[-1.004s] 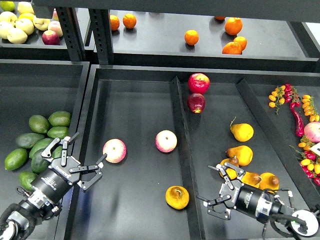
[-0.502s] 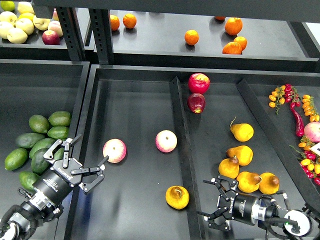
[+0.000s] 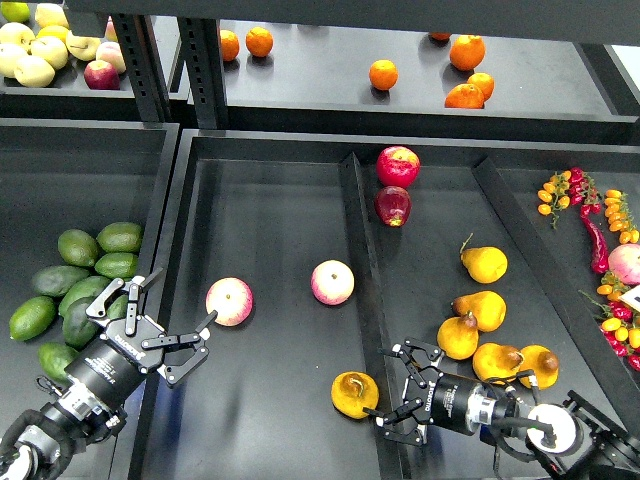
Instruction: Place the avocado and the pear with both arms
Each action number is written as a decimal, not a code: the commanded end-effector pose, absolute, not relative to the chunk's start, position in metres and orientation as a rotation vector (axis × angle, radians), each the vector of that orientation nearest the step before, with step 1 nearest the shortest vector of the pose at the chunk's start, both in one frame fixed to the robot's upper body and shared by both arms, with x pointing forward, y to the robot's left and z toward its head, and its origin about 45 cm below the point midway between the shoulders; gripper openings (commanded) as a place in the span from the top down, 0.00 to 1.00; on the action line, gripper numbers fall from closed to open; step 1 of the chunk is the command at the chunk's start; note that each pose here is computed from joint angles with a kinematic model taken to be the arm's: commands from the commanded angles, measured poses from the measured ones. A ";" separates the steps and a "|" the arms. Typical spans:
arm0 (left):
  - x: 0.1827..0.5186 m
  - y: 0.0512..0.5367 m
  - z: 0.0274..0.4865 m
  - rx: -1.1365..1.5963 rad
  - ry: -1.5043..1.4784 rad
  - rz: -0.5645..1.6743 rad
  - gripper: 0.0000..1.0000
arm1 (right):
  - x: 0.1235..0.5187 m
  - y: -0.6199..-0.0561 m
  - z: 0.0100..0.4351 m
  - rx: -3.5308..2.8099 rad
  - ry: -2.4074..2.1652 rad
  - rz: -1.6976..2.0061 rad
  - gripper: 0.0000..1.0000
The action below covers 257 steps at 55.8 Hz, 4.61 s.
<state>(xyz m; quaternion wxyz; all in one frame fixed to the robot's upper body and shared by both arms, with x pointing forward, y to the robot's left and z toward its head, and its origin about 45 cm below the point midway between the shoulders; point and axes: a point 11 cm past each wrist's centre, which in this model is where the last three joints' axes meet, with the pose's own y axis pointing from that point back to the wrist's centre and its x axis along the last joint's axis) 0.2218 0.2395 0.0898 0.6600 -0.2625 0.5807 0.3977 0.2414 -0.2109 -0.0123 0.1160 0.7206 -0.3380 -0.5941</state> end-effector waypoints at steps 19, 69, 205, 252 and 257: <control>0.222 0.239 0.090 -0.594 1.314 0.900 0.01 | 0.241 -0.201 -0.020 2.086 -1.001 -1.772 0.22; 0.217 0.240 0.087 -0.592 1.323 0.906 0.01 | 0.244 -0.195 -0.021 2.085 -1.051 -1.845 0.86; 0.212 0.239 0.083 -0.584 1.338 0.911 0.01 | 0.265 -0.371 0.096 2.332 -1.449 -1.643 0.02; 0.207 0.240 0.082 -0.584 1.345 0.917 0.01 | 0.309 -0.210 0.087 2.520 -1.365 -2.344 0.01; 0.207 0.240 0.082 -0.583 1.346 0.916 0.00 | 0.301 -0.209 0.078 2.477 -1.363 -2.360 0.01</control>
